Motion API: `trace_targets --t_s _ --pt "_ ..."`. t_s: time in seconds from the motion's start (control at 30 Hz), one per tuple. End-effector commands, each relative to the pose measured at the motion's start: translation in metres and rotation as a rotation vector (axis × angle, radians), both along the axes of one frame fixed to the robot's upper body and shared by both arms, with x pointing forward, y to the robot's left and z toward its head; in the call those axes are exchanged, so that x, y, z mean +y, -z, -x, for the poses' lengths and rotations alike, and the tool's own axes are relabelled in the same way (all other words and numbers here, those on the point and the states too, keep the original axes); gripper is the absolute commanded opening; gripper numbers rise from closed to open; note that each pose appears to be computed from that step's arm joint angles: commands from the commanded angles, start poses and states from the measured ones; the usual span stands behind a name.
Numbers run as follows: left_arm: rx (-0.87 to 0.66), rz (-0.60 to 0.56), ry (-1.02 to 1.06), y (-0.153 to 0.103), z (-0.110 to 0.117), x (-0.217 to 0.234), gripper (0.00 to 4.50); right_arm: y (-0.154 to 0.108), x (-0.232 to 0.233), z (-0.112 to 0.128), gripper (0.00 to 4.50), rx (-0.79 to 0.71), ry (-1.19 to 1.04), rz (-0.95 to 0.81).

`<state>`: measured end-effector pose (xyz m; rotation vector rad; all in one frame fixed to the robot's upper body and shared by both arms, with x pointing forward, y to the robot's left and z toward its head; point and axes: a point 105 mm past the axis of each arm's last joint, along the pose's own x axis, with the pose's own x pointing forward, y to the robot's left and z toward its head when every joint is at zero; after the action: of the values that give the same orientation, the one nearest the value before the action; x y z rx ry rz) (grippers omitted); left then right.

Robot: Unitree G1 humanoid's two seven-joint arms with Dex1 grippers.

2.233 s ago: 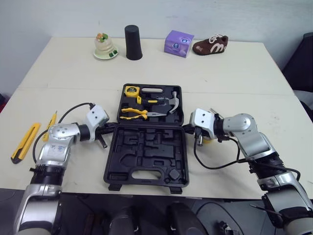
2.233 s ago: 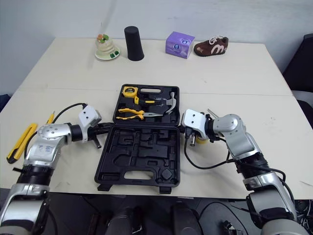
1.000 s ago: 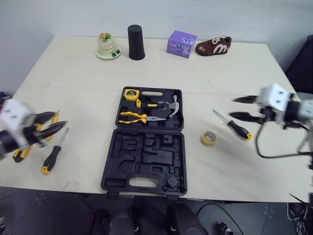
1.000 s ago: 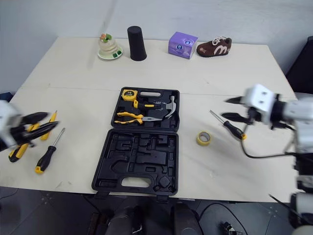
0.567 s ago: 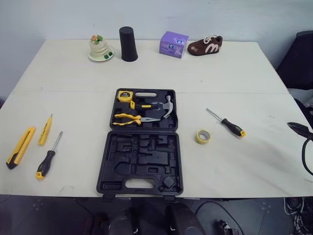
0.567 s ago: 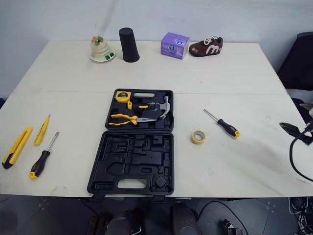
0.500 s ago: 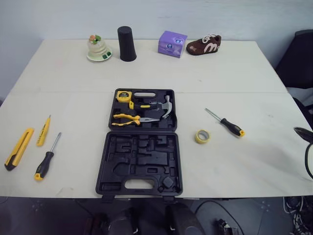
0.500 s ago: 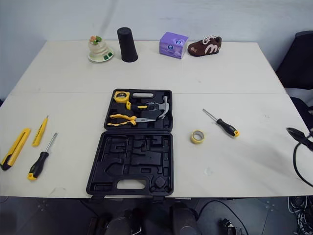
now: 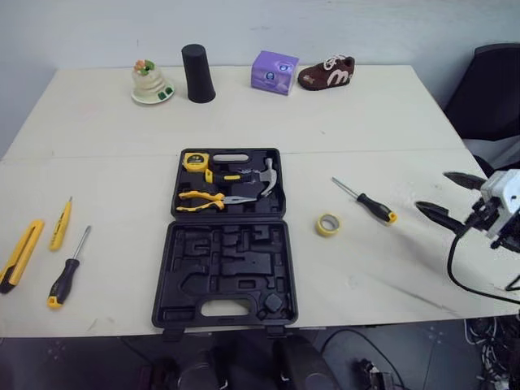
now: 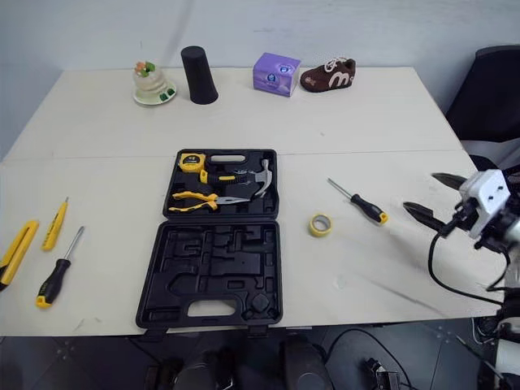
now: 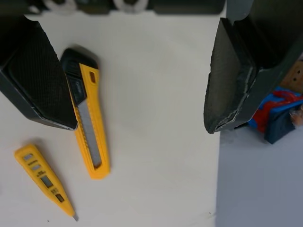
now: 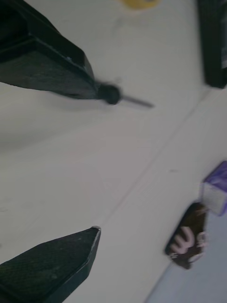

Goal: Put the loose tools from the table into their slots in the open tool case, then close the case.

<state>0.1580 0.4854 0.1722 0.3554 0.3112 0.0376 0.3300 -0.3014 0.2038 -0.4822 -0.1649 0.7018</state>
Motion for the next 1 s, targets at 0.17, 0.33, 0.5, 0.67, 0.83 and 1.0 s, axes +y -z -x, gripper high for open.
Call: trace_targets --t_s 0.17,0.33,0.5,0.67,0.83,1.0 --pt "0.1 0.123 -0.081 0.013 0.014 -0.022 4.45 -0.028 0.077 0.009 4.5 -0.11 -0.334 -0.087" --pt "0.117 0.23 -0.055 0.027 0.007 -0.046 4.45 -0.035 0.125 0.024 4.5 -0.12 -0.553 -0.115" --pt "0.225 0.322 0.064 0.044 0.004 -0.091 4.45 -0.041 0.16 0.04 4.5 -0.134 -0.7 -0.137" --pt "0.214 0.319 0.052 0.04 -0.018 -0.128 4.45 -0.038 0.179 0.052 4.5 -0.116 -0.794 -0.134" --pt "0.235 0.306 0.045 0.042 -0.037 -0.155 4.45 -0.032 0.186 0.057 4.5 -0.095 -0.837 -0.103" --pt "0.263 0.286 -0.056 0.047 -0.048 -0.15 4.45 -0.032 0.197 0.063 4.5 -0.087 -0.888 -0.094"
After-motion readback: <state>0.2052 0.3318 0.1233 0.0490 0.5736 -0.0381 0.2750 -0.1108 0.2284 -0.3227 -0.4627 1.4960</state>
